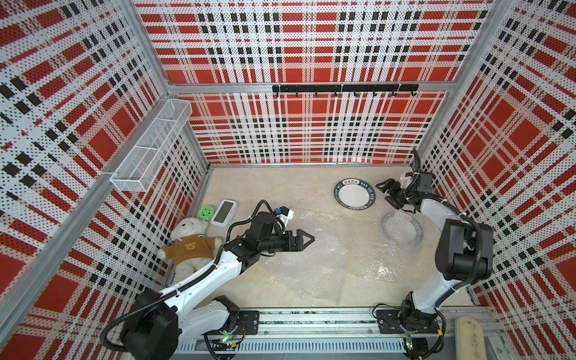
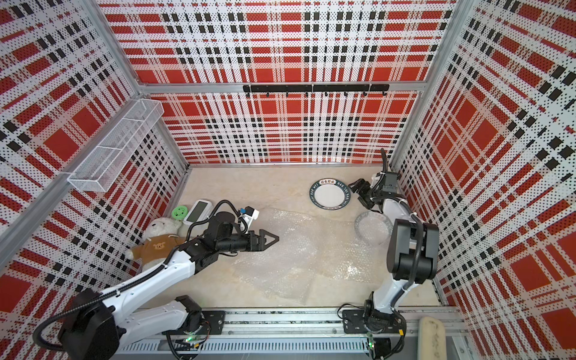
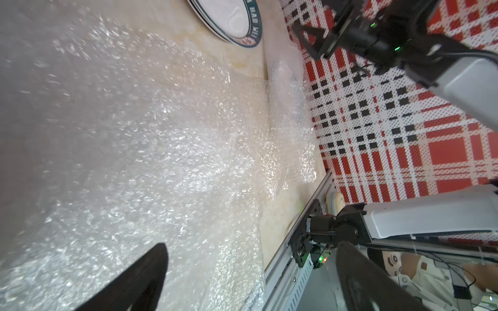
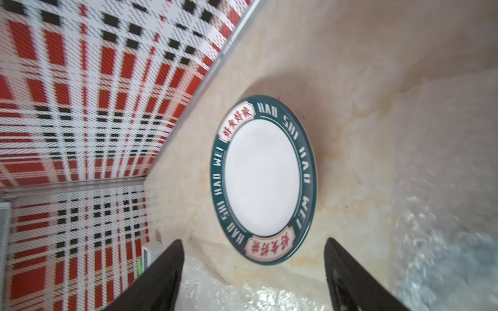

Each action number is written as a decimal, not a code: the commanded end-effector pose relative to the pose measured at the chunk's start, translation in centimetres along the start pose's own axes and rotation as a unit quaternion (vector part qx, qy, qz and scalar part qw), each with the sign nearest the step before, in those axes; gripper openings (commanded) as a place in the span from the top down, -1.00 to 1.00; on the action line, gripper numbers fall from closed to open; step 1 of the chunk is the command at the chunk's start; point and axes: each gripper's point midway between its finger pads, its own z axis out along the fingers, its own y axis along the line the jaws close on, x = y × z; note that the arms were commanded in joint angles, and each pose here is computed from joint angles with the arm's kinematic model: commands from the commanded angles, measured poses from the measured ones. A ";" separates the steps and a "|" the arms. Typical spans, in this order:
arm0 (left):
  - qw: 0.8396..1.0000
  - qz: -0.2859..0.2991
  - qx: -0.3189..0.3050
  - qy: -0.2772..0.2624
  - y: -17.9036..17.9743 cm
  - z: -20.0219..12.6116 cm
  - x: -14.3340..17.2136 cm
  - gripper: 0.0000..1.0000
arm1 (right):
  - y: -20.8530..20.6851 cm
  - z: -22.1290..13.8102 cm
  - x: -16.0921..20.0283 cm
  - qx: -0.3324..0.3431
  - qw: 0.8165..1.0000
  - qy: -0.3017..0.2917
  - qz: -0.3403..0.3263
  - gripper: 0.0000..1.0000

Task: Unpack dinner plates from bubble wrap
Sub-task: Place the plate on the plate, then adjust the bubble wrap on the bubble wrap.

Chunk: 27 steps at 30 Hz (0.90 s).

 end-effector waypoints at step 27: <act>0.988 -0.113 -0.104 0.017 9.2 7.5 4.7 -0.99 | -15.6 -12.2 15.4 0.260 0.963 0.011 0.073 -1.00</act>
